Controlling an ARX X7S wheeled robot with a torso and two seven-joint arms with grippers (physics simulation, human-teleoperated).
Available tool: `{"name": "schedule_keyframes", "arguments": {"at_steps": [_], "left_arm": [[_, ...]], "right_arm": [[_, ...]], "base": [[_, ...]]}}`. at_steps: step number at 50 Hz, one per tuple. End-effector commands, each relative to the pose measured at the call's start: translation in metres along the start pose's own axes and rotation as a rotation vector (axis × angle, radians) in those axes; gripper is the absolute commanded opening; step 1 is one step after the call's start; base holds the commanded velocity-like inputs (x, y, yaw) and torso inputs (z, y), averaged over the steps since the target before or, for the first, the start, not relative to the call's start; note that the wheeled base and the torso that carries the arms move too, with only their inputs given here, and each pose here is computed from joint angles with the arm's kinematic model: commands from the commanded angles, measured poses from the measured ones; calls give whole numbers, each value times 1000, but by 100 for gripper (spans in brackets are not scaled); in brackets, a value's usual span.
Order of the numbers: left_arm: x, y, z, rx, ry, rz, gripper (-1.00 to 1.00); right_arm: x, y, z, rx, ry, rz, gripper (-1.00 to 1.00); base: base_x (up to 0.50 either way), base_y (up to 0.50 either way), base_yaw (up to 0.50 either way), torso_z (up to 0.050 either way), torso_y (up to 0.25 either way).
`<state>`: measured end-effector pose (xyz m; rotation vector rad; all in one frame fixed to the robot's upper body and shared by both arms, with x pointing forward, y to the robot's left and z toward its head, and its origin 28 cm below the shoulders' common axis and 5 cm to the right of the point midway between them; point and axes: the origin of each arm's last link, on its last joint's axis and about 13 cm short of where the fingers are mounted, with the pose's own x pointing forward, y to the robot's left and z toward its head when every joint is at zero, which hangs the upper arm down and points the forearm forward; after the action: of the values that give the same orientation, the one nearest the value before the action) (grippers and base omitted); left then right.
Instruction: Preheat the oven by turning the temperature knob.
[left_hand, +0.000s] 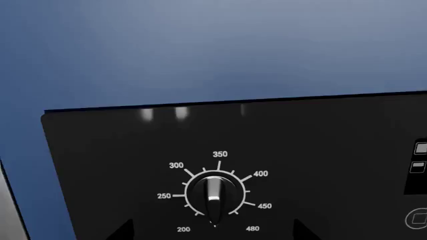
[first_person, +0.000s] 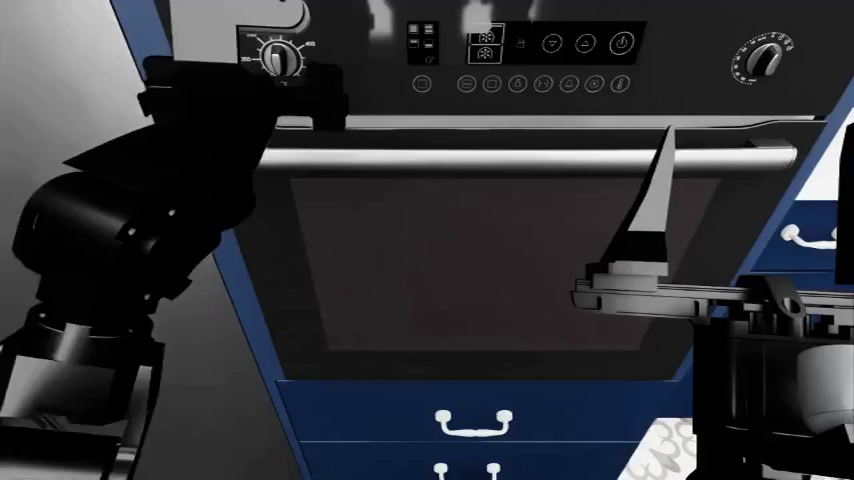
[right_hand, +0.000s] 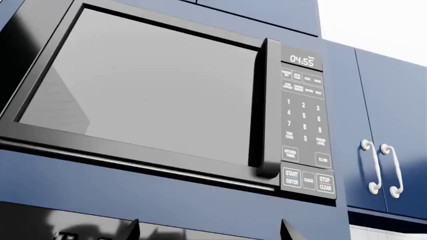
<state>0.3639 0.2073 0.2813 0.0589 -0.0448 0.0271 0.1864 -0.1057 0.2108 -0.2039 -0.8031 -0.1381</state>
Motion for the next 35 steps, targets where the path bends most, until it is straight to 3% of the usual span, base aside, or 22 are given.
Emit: {"name": "schedule_keyframes", "arguments": {"at_steps": [1,35], "left_arm": [[5,0,2,0,-7,0,100],[21,0,-4,-5,16,8,100]], "right_arm": [[0,0,0,-2,2,0,100],[0,0,0,-5,6,-2,100]], "base": [[0,0,0,0,0],[0,0,0,0,0]]}}
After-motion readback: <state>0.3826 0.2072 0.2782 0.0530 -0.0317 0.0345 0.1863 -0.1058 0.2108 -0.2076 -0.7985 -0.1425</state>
